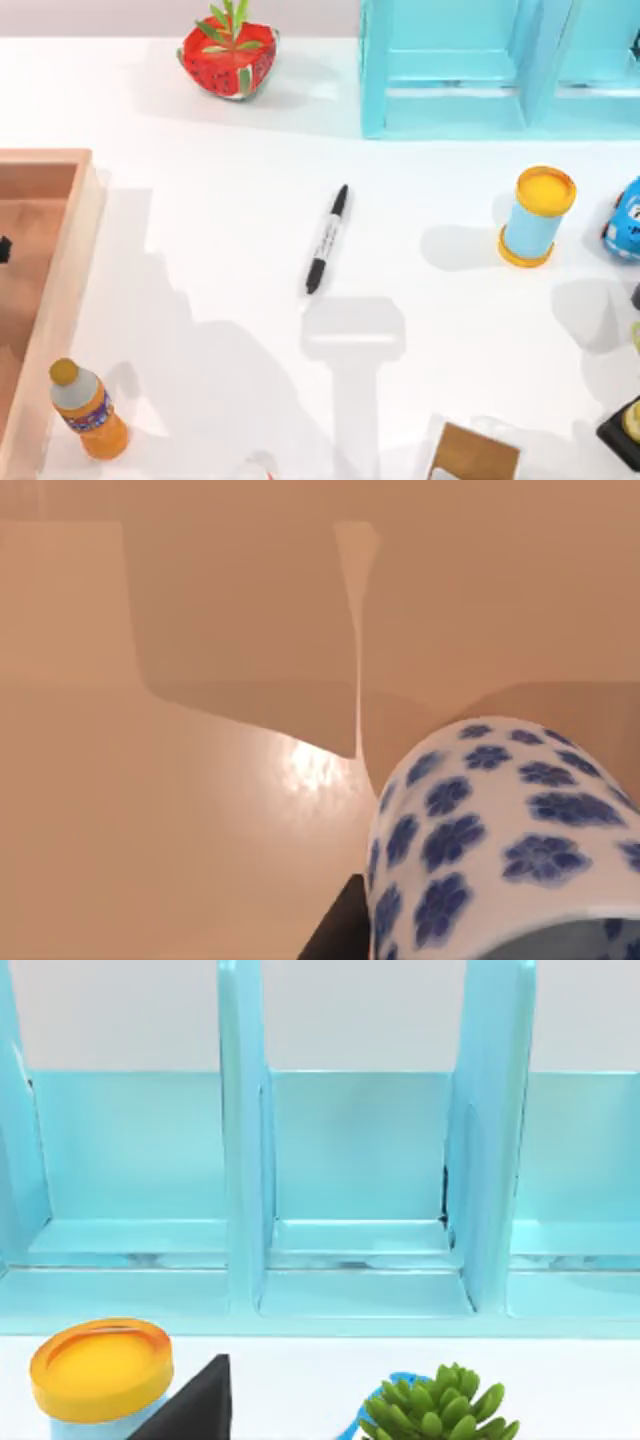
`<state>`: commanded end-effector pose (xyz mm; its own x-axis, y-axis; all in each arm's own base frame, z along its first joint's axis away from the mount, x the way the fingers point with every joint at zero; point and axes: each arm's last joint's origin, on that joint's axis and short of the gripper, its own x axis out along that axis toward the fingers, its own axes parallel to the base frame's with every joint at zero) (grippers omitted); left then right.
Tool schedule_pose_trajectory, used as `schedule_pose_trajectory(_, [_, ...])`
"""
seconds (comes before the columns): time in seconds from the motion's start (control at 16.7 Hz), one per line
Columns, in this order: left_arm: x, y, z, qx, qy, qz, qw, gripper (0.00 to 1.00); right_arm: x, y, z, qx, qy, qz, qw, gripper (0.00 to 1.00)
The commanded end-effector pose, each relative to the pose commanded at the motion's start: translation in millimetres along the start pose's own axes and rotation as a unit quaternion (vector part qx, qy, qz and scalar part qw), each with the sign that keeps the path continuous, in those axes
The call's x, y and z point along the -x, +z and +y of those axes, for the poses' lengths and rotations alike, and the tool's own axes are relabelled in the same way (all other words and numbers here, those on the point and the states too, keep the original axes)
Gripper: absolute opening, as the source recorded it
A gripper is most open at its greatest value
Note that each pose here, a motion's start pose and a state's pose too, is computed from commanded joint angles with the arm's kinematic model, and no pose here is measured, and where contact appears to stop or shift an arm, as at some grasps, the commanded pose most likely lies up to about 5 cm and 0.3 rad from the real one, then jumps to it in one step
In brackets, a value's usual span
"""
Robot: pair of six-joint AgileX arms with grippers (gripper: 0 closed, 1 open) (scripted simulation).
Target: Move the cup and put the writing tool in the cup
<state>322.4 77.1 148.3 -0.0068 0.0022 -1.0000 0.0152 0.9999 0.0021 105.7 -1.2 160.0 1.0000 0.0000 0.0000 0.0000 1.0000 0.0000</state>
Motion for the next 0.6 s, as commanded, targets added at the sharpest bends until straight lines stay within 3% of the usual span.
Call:
schedule_pose_trajectory(0.3, [0.0,0.0,0.0,0.0,0.0,0.0,1.0,0.02,0.0,0.0,0.0,0.0,0.0,0.0,1.0,1.0])
schedule_pose_trajectory(0.6, [0.0,0.0,0.0,0.0,0.0,0.0,1.0,0.0,0.0,0.0,0.0,0.0,0.0,0.0,1.0,1.0])
